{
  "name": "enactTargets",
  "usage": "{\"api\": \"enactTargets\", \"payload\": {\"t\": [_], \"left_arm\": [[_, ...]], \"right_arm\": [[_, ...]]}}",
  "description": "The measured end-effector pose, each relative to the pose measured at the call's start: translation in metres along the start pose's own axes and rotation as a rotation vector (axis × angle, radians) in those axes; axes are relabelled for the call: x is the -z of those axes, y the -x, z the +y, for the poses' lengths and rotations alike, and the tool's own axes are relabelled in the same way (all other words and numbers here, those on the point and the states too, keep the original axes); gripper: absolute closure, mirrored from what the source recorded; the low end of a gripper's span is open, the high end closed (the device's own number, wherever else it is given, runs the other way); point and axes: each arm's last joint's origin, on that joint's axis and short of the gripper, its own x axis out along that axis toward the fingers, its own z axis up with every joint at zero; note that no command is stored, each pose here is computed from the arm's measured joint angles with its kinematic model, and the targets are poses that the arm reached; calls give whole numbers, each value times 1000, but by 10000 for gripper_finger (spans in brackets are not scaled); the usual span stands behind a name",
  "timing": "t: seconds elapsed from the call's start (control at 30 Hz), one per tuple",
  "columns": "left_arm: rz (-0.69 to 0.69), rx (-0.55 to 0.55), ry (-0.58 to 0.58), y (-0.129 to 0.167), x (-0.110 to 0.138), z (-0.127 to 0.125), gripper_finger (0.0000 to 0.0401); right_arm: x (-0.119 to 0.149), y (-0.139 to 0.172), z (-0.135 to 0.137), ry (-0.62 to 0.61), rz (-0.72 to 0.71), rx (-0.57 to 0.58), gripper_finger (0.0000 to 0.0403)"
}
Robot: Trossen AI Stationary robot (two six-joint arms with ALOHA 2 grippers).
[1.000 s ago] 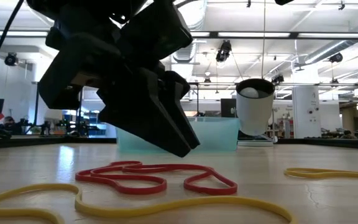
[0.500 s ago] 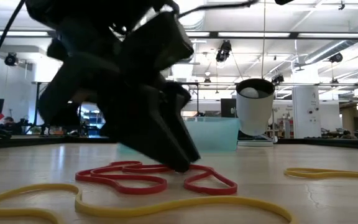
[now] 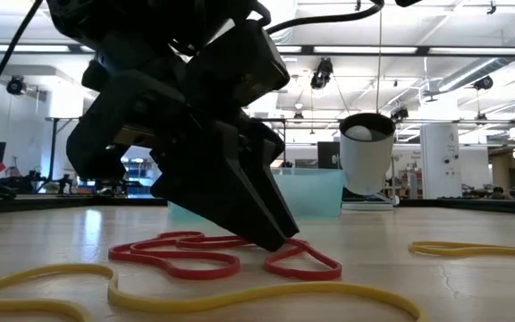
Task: Pick and place rubber bands into bin
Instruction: Put the red rubber band into the green bin
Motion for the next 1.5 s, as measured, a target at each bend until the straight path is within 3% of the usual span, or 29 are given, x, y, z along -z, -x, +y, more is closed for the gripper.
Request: {"api": "enactTargets", "payload": {"t": [1.23,1.37,1.5], "left_arm": [[28,-2,7,0,4,4,278],[56,2,13,1,6,6,308],[63,5,16,1,6,8,369]], "right_arm": [[0,0,0,-3,-5,0,343],[0,0,0,-3,-5,0,342],[0,0,0,-2,-5,0,345]]}}
